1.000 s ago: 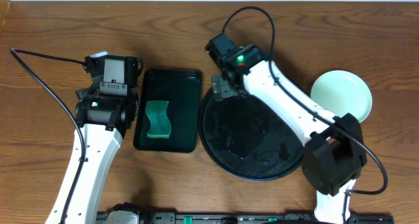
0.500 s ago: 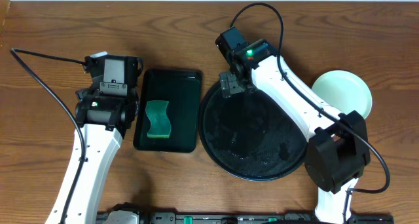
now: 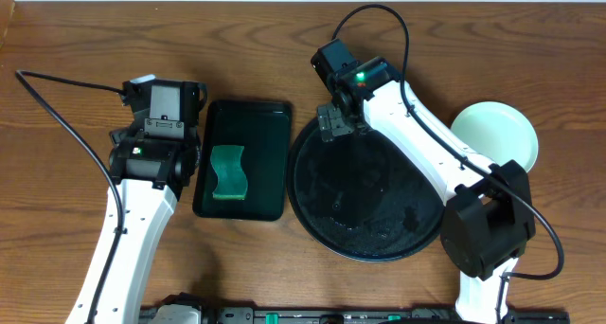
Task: Clean dirty plates on tray and stack at the side
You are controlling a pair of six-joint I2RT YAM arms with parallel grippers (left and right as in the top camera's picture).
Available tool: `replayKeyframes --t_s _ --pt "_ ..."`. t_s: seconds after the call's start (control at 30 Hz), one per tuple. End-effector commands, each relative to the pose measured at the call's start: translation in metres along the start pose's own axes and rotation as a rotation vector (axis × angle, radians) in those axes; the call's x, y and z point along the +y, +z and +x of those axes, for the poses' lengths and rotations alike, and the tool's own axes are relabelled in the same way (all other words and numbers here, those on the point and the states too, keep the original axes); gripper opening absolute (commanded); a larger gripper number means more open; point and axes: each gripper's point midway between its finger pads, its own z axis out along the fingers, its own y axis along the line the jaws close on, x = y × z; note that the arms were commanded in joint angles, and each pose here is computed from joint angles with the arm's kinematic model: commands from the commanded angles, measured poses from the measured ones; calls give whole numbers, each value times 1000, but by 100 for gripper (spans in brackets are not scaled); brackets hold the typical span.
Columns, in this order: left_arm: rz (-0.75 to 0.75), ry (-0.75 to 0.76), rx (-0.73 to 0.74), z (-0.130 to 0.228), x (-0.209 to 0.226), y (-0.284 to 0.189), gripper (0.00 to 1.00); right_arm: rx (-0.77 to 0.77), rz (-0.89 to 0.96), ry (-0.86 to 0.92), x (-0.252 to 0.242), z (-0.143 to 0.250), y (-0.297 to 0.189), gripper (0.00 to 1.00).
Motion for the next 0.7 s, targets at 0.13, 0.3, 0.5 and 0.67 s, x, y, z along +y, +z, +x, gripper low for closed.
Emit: replayKeyframes --t_s 0.13,0.3,0.5,0.67 --pt "-13 -4 -21 -8 4 -4 80 -17 6 -17 1 -2 -5 99" --pt "-13 -4 -21 -8 4 -4 80 -17 6 -17 1 -2 -5 99" --pt "-13 -4 -21 -8 4 -4 80 -17 6 -17 1 -2 -5 99" --pt "-13 -4 -21 -8 4 -4 81 -13 2 -8 -2 -3 -4 99"
